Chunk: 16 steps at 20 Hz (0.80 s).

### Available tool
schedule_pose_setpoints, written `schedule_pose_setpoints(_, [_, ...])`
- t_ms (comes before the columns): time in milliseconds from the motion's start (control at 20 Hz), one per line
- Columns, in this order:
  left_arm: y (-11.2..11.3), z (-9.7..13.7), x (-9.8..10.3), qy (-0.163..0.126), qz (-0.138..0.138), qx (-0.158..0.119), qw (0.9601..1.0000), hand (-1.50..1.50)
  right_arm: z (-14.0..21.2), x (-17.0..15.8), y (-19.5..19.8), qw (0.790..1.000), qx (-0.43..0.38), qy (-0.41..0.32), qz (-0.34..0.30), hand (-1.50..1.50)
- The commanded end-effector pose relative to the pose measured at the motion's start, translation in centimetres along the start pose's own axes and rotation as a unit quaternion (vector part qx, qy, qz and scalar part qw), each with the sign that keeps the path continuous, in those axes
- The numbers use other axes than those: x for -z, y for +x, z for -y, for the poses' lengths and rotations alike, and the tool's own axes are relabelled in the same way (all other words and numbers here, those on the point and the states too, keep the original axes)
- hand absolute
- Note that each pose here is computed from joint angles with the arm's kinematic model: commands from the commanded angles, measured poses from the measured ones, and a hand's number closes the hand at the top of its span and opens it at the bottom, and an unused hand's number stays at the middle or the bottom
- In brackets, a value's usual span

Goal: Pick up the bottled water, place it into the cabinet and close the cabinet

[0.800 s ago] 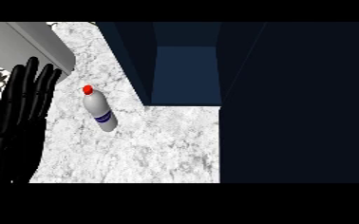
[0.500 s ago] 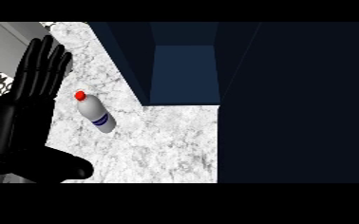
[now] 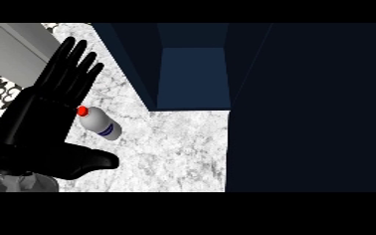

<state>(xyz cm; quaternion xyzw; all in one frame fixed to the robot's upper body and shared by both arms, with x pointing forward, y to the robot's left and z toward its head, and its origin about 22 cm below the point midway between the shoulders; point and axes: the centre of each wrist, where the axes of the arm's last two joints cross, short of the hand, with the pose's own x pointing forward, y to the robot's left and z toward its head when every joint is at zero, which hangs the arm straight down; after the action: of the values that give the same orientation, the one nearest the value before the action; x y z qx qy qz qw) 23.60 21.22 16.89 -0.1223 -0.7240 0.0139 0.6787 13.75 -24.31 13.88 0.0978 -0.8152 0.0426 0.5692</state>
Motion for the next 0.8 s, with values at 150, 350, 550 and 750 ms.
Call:
schedule_pose_setpoints(150, [4.9,3.4,-1.9,-0.003,-0.015,-0.027,0.9995,-1.50,1.5,-1.5,2.9,1.000,0.002,0.011,-0.013,-1.50])
schedule_pose_setpoints(350, [6.3,3.2,-2.2,-0.001,-0.023,-0.018,0.9996,-1.50,0.6,-2.7,4.3,1.000,0.011,0.014,-0.006,-1.50])
schedule_pose_setpoints(550, [5.0,3.8,-2.9,0.013,-0.012,-0.008,0.9998,-1.50,0.1,-3.6,5.1,1.000,0.011,0.015,-0.013,-1.50])
schedule_pose_setpoints(750, [7.4,3.8,-3.5,0.016,-0.027,-0.018,0.9993,-1.50,2.0,-3.3,4.4,1.000,0.008,0.016,-0.016,-1.50])
